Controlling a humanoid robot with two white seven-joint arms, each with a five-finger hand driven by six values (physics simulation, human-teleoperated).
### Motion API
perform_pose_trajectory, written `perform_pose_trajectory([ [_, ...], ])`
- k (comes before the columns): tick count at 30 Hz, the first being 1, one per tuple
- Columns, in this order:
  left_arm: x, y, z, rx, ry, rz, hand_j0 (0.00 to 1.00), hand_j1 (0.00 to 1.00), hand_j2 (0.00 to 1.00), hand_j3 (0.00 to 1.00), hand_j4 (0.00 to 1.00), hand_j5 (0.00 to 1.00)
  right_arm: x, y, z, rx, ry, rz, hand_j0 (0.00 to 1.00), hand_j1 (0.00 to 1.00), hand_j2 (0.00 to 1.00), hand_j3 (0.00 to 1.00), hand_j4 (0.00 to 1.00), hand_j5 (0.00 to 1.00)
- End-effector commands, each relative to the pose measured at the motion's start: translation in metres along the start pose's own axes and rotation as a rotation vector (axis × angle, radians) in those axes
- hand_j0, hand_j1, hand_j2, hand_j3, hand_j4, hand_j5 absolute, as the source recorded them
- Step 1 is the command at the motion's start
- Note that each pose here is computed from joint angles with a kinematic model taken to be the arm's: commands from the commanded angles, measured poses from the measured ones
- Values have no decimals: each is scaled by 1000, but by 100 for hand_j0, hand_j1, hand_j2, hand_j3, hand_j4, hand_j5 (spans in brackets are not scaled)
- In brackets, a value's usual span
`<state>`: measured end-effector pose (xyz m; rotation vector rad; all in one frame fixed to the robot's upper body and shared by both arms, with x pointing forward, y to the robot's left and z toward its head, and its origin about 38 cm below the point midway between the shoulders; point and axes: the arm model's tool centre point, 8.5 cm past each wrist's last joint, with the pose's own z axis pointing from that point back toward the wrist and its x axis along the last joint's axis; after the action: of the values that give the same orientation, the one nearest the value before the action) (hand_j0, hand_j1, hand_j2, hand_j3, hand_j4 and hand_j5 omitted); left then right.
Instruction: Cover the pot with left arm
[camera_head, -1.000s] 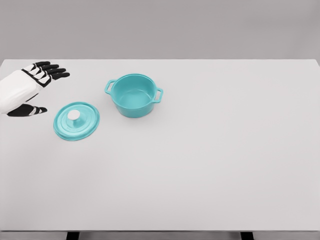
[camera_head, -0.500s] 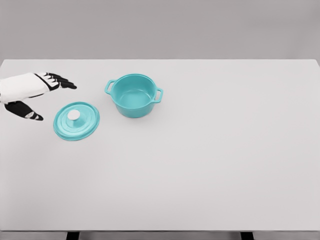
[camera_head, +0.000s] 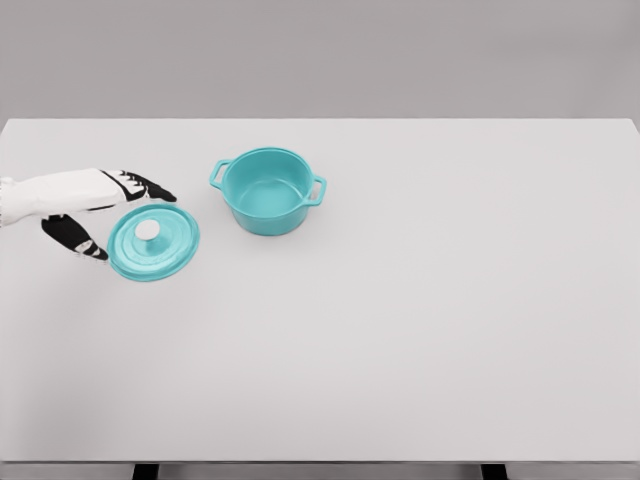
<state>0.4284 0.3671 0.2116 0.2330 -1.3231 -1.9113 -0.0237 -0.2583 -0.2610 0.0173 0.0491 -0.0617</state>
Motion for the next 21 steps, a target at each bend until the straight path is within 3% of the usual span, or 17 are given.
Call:
perform_pose_trajectory([
  [1, -7, -7, -3, -16, 24, 11, 100, 100, 100, 100, 100, 100, -1, 0, 0, 0, 2, 0, 100, 100, 100, 100, 100, 100],
  [9, -11, -5, -6, -28, 48, -16, 100, 100, 100, 100, 100, 100, -1, 0, 0, 0, 0, 0, 100, 100, 100, 100, 100, 100],
  [16, -7, 14, -14, -7, 40, -62, 90, 90, 90, 90, 90, 90, -1, 0, 0, 0, 2, 0, 100, 100, 100, 100, 100, 100],
  [21, -4, 13, -21, -11, 32, -70, 85, 85, 85, 85, 85, 85, -1, 0, 0, 0, 0, 0, 100, 100, 100, 100, 100, 100],
])
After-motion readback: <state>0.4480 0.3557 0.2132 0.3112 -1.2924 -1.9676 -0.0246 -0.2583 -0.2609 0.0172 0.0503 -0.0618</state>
